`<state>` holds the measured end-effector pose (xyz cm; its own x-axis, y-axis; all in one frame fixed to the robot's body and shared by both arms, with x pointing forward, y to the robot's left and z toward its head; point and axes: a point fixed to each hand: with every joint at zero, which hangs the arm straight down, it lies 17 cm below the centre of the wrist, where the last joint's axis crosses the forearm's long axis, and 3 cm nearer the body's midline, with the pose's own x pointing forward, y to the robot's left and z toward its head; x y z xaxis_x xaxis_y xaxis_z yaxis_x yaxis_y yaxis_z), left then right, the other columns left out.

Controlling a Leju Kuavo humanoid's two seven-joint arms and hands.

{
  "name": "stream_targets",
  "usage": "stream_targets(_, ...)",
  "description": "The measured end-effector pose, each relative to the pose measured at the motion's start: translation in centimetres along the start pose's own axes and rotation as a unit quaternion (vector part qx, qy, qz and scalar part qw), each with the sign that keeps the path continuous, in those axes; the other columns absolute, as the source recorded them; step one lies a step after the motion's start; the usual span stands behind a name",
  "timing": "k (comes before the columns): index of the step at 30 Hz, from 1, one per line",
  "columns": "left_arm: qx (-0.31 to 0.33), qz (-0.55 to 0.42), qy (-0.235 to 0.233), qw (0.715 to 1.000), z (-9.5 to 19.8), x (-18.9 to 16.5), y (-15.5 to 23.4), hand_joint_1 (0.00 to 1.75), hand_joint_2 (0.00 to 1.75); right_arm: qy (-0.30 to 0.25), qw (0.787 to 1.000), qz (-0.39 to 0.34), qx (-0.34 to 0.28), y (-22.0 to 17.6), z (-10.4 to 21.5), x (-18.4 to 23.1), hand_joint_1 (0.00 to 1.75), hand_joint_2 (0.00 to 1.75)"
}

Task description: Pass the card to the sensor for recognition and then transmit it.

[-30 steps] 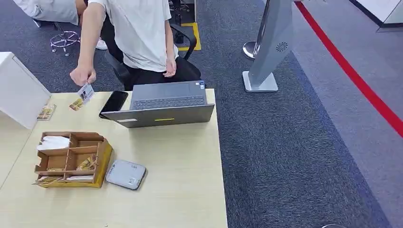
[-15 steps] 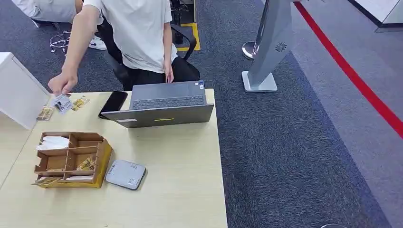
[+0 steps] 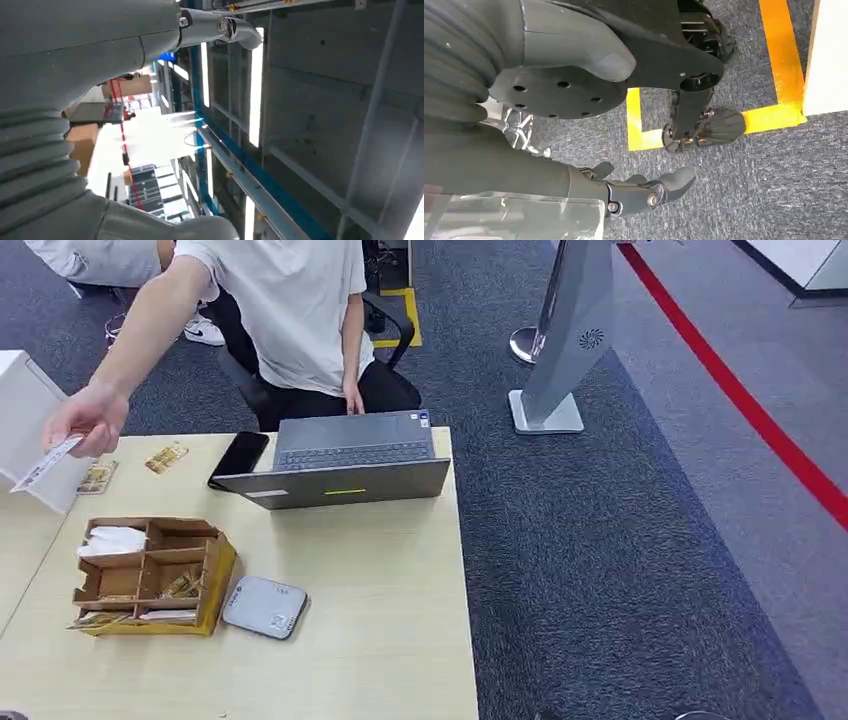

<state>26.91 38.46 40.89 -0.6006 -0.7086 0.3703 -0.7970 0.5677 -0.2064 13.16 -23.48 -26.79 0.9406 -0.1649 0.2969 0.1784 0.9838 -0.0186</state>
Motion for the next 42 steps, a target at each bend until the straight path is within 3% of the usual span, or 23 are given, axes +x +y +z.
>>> stream_targets(2,-0.020,-0.017,-0.030,0.999,-0.2,0.8,-1.4,0.00,0.00,0.000,1.000,0.004,0.002,0.2,0.0,0.0,0.00,1.75)
stream_targets(4,-0.071,-0.074,-0.090,0.991,0.1,1.7,-4.4,0.00,0.00,0.001,1.000,0.012,0.005,0.4,0.0,0.2,0.00,1.75)
stream_targets(7,-0.173,-0.204,-0.207,0.941,1.7,1.7,-10.4,0.00,0.00,-0.001,1.000,0.029,0.011,0.9,0.0,0.7,0.00,1.75)
stream_targets(9,-0.211,-0.257,-0.233,0.914,2.3,-0.2,-12.6,0.00,0.00,-0.004,0.999,0.035,0.011,1.1,0.0,1.1,0.00,1.75)
stream_targets(12,-0.249,-0.302,-0.220,0.894,2.7,-3.9,-14.8,0.00,0.00,-0.004,0.999,0.037,0.010,1.1,0.0,1.1,0.00,1.75)
stream_targets(16,-0.276,-0.326,-0.176,0.887,3.1,-8.1,-16.0,0.00,0.00,-0.005,0.999,0.037,0.009,1.1,0.0,1.2,0.00,1.75)
stream_targets(25,-0.324,-0.344,-0.110,0.874,5.0,-14.3,-17.0,0.00,0.00,-0.006,0.999,0.037,0.005,1.0,0.0,1.3,0.00,1.75)
stream_targets(42,-0.377,-0.329,-0.077,0.862,8.3,-17.1,-19.0,0.00,0.00,-0.006,0.999,0.036,0.001,0.8,0.0,1.2,0.00,1.75)
